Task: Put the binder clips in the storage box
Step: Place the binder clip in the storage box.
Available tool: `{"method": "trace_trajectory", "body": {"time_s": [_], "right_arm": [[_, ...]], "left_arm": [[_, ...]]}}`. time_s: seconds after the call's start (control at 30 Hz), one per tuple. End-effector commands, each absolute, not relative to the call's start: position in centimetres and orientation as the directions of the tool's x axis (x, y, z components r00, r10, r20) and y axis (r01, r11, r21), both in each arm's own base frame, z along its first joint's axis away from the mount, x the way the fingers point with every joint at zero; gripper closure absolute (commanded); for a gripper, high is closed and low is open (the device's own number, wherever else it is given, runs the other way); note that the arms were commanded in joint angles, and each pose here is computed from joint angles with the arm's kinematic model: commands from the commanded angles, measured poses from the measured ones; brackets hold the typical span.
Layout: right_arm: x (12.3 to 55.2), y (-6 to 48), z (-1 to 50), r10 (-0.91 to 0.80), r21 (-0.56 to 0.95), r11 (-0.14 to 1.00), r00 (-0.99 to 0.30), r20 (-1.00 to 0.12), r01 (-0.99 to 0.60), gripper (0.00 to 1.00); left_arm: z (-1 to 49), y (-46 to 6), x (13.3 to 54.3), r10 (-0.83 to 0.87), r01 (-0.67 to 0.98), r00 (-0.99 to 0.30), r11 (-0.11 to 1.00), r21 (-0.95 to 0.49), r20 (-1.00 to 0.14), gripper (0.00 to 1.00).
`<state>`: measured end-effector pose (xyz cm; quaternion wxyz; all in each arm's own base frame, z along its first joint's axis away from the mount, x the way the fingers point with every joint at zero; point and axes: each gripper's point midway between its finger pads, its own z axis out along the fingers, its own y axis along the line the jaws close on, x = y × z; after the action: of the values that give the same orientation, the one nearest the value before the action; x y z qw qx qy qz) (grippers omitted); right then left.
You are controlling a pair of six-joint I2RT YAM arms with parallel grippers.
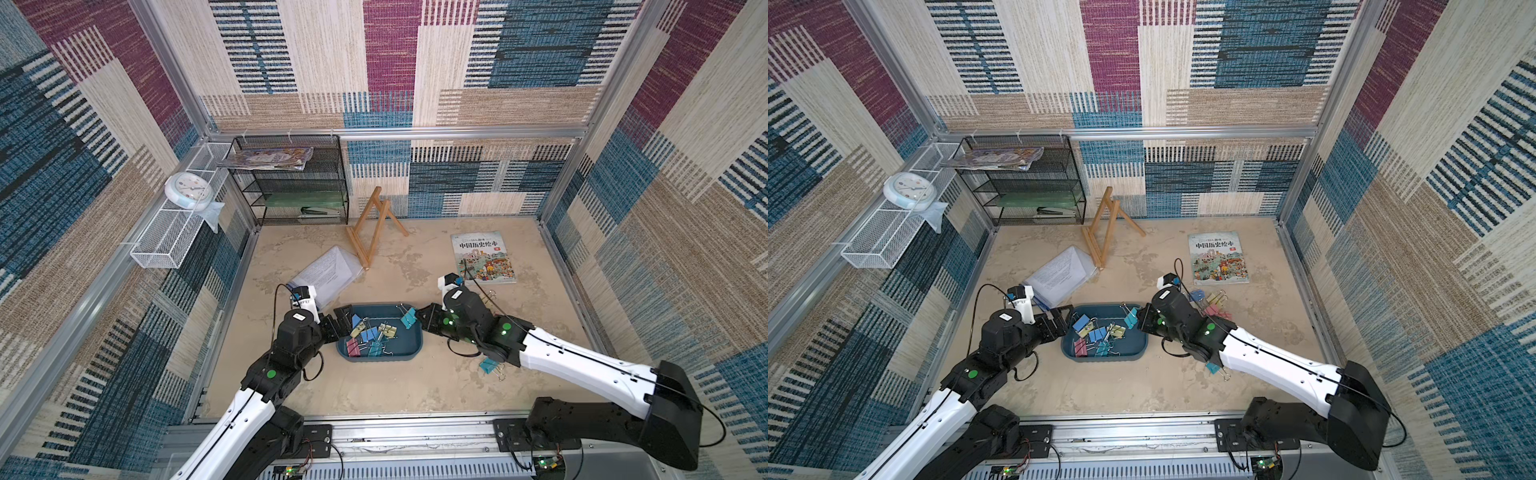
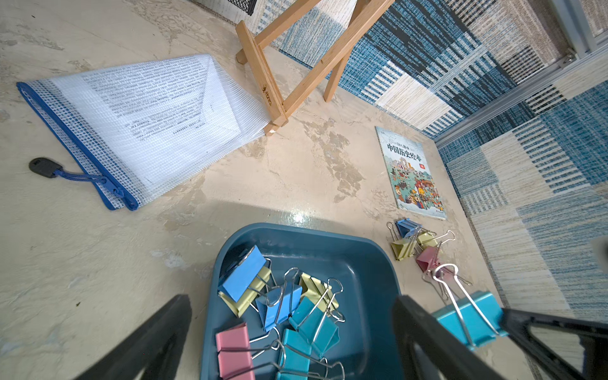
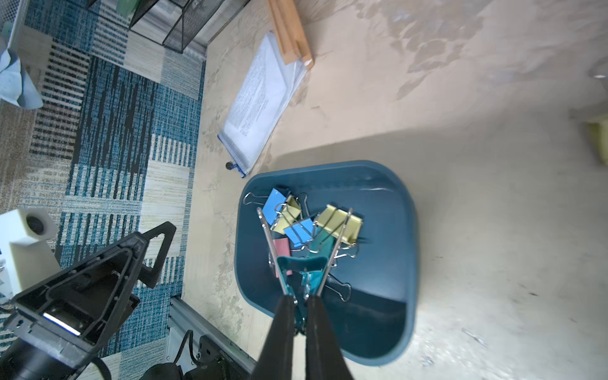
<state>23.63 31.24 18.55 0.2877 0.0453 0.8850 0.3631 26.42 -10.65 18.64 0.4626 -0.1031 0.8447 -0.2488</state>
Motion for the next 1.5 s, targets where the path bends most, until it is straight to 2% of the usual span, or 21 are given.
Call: {"method": "trace_trajectory", "body": {"time_s": [0.0, 0.2, 0.53, 0.83, 0.9, 0.97, 1.13, 1.3, 1.37, 1.47], "right_arm": [[24.3, 34.5, 19.5, 0.300, 0.692, 0.699, -0.805, -0.511, -0.178, 0.97], [24.5, 39.0, 16.0, 0.203, 0.636, 0.737, -0.824, -0.529, -0.227, 0.98], [24.9, 39.9, 9.5, 0.130, 0.552, 0.809, -0.855, -0.502, -0.201, 0.96], [23.9, 39.0, 9.6, 0.127, 0.558, 0.807, -0.867, -0.482, -0.193, 0.75], [23.8, 38.4, 10.6, 0.135, 0.560, 0.805, -0.857, -0.497, -0.198, 0.65], [23.8, 37.5, 11.8, 0.152, 0.560, 0.804, -0.840, -0.521, -0.202, 0.59], [24.8, 33.8, 15.9, 0.237, 0.531, 0.829, -0.751, -0.616, -0.174, 0.54], [27.2, 27.8, 19.7, 0.225, 0.388, 0.910, -0.613, -0.758, -0.146, 0.48], [28.6, 25.8, 20.0, 0.175, 0.344, 0.925, -0.623, -0.762, -0.161, 0.47], [30.4, 23.2, 18.5, 0.096, 0.296, 0.940, -0.700, -0.708, -0.171, 0.47]], "left_arm": [[19.2, -11.0, 26.7, -0.387, 0.080, -0.551, 0.857, -0.508, -0.740, 0.01], [18.3, -12.3, 26.7, -0.323, 0.120, -0.623, 0.861, -0.495, -0.713, 0.01], [18.4, -11.5, 26.3, -0.315, 0.110, -0.603, 0.877, -0.467, -0.733, 0.01], [18.3, -11.3, 26.3, -0.330, 0.097, -0.596, 0.876, -0.473, -0.732, 0.01], [18.3, -11.3, 26.3, -0.333, 0.095, -0.597, 0.874, -0.476, -0.730, 0.01], [18.3, -11.4, 26.3, -0.336, 0.094, -0.597, 0.873, -0.479, -0.729, 0.01], [18.4, -11.6, 26.5, -0.344, 0.096, -0.597, 0.866, -0.490, -0.725, 0.01], [18.6, -11.7, 26.6, -0.351, 0.098, -0.596, 0.861, -0.500, -0.722, 0.01], [18.5, -11.8, 26.6, -0.352, 0.098, -0.597, 0.860, -0.501, -0.721, 0.01], [18.5, -11.8, 26.6, -0.353, 0.098, -0.599, 0.859, -0.503, -0.719, 0.01]]}}
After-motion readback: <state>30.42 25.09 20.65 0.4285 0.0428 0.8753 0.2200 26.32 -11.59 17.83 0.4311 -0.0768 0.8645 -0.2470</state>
